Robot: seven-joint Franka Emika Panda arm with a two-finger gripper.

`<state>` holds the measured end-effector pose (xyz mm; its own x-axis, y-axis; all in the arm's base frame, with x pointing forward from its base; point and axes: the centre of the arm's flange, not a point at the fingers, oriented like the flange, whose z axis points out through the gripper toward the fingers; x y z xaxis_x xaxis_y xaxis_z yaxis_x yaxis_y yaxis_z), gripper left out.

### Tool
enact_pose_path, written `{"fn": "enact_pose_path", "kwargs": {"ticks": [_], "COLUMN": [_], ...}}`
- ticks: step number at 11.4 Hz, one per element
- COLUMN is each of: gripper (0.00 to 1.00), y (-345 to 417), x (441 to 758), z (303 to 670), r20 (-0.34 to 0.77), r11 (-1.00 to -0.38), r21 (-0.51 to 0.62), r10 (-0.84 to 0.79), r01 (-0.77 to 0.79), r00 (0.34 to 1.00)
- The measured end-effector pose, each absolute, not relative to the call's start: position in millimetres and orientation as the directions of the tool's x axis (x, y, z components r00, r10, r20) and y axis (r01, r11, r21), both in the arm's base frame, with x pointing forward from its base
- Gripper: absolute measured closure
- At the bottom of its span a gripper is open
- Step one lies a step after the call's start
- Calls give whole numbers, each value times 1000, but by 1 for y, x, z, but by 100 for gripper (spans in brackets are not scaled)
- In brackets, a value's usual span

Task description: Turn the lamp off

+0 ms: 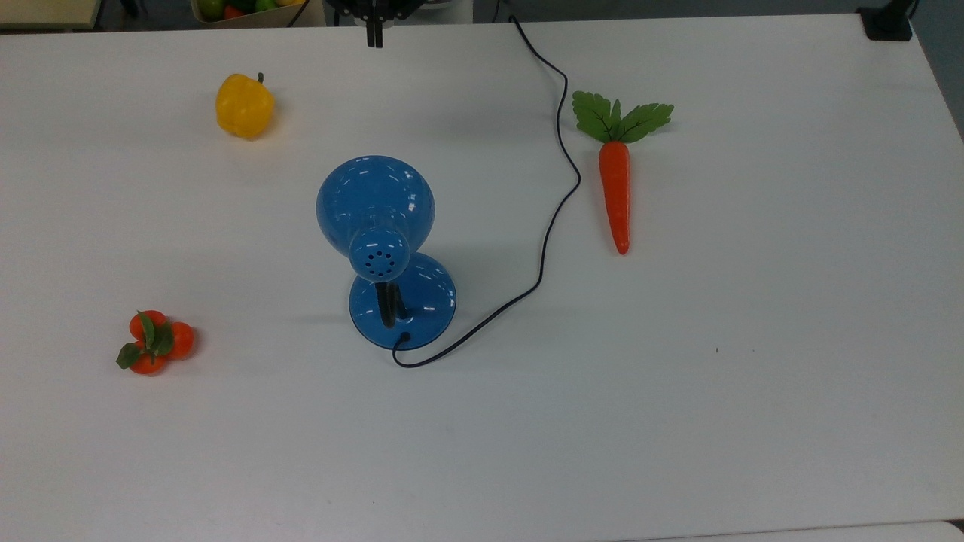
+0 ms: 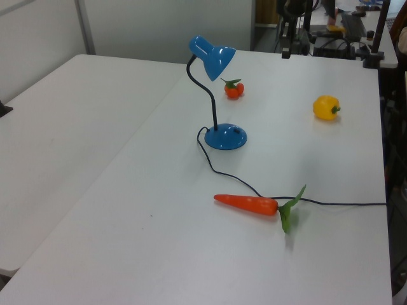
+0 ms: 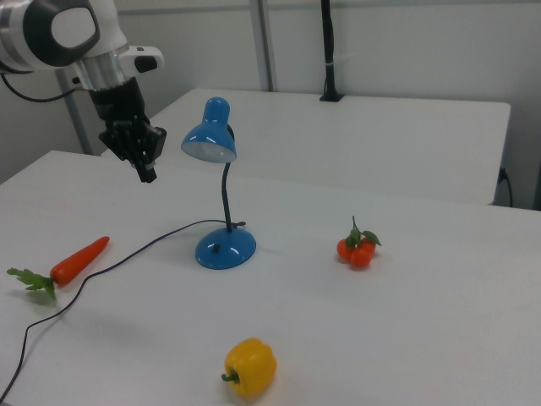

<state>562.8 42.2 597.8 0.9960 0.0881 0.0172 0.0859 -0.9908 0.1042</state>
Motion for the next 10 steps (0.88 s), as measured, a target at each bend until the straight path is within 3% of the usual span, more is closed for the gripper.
{"fn": "enact_pose_path", "kwargs": {"ticks": [2,4,9,10], "gripper": [87,71,1,0], "y": [41,39,35,34], "x": [559,557,548,547], "z": [598,598,611,613], "r20": [-2,-17,-9,-6], "r11": [-991,-991,-992,-992], "r21": [104,104,105,105], "r10": [82,77,68,67], "r01": [82,78,69,67], "r00": [997,997,998,998]}}
